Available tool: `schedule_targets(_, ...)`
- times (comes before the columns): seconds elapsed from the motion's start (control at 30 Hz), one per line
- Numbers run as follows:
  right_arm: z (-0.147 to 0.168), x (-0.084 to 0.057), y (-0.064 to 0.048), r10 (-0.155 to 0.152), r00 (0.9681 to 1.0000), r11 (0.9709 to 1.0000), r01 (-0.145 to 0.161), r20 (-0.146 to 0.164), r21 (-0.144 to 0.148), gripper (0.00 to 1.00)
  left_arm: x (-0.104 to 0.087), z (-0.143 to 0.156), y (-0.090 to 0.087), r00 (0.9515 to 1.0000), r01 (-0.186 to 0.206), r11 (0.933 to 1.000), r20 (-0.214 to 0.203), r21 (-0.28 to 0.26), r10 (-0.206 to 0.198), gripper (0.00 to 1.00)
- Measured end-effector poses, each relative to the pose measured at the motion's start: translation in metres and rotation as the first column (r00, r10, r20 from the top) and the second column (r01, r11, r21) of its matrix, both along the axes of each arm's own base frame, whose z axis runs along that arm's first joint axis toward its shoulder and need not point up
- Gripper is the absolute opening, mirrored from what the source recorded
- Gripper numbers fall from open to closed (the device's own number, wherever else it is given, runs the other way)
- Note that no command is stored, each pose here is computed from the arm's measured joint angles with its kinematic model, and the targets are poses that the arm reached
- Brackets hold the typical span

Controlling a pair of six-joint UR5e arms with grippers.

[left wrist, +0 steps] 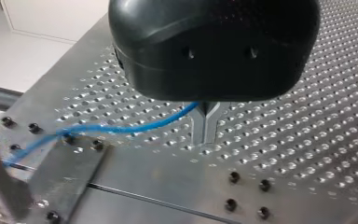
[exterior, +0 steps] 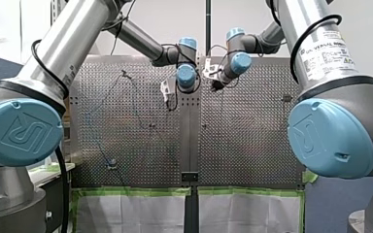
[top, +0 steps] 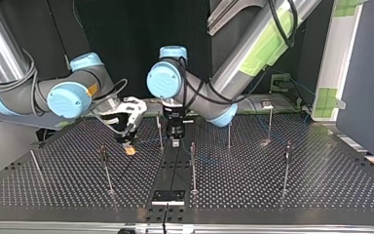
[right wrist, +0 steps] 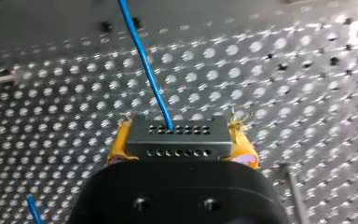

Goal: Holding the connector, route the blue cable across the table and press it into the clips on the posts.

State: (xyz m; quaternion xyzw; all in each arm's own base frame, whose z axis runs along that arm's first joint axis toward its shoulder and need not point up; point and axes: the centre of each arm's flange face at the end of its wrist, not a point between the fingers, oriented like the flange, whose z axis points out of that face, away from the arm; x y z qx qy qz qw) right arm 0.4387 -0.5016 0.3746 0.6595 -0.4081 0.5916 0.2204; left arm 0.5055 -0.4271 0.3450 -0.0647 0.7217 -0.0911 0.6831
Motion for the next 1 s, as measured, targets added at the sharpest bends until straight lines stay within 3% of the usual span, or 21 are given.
schedule_targets(0.27, -0.028, -0.008, 0.007, -0.007, 0.9994, 0.999, 0.009, -0.033, 0.044, 0.0, 0.0, -0.039, 0.001, 0.9991, 0.038, 0.9993, -0.019, 0.005, -0.038, 0.0)
schedule_targets(0.4, -0.04, -0.011, 0.009, -0.01, 0.9991, 0.9986, 0.012, -0.041, 0.051, 0.0, -0.002, -0.07, 0.002, 0.998, 0.047, 0.9988, -0.043, 0.017, -0.046, 0.0)
schedule_targets(0.67, -0.071, -0.019, 0.019, -0.005, 0.9968, 0.997, 0.011, -0.079, 0.077, 0.0, -0.011, -0.1, 0.002, 0.9956, 0.078, 0.9968, -0.053, 0.018, -0.077, 0.0)
schedule_targets(1.0, -0.104, -0.024, 0.031, -0.003, 0.9962, 0.996, 0.011, -0.087, 0.089, 0.0, -0.029, -0.153, -0.001, 0.9869, 0.138, 0.99, -0.089, 0.031, -0.134, 0.0)
